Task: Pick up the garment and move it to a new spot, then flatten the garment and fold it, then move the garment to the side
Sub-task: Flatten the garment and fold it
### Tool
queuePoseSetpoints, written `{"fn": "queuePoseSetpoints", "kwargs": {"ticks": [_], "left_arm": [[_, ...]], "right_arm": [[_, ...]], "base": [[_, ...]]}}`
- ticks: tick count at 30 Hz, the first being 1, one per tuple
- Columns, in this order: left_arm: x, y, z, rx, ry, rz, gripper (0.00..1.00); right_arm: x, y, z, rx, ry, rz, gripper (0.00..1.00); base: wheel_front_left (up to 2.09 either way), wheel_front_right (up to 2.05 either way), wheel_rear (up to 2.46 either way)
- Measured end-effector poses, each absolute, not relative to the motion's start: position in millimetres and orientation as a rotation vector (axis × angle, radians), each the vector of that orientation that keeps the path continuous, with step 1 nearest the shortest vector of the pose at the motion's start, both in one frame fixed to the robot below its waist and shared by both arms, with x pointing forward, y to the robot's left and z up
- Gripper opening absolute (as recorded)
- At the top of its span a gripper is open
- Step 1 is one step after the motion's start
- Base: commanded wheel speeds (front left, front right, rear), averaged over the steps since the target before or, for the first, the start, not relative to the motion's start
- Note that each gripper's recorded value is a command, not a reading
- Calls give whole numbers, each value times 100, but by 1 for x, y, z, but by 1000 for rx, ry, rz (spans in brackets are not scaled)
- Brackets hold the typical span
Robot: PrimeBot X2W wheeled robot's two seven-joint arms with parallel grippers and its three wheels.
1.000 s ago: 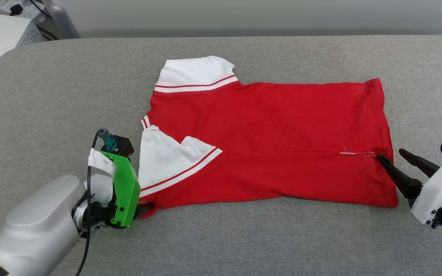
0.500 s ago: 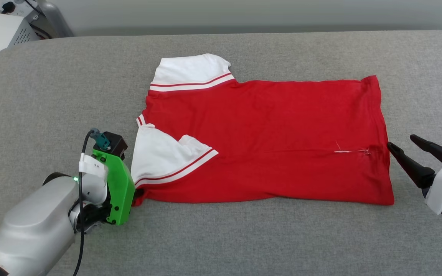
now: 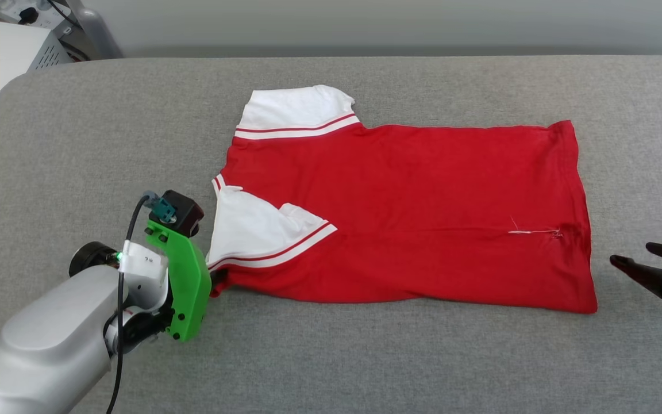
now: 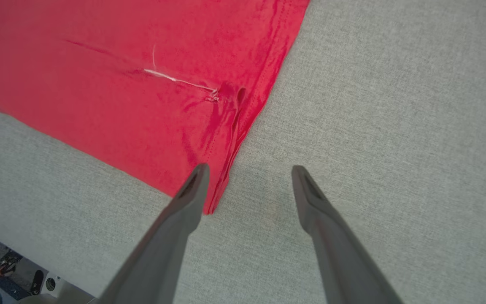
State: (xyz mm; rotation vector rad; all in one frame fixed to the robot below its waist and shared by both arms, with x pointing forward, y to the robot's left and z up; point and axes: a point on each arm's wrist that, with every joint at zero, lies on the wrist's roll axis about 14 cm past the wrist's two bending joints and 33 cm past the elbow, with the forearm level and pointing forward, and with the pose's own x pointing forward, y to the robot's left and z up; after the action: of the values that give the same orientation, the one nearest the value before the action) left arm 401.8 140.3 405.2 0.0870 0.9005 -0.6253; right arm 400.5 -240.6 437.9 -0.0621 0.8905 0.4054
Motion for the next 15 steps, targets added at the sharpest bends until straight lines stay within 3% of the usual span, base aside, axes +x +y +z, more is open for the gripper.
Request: {"fn": "queuePoseSetpoints", "kwargs": {"ticks": [15], "left_arm": [[399,148,390,60,912,-588,0]], "right_arm": [[383,-214,356,29,1122,380,100]], "base": [[0,0,0]]}}
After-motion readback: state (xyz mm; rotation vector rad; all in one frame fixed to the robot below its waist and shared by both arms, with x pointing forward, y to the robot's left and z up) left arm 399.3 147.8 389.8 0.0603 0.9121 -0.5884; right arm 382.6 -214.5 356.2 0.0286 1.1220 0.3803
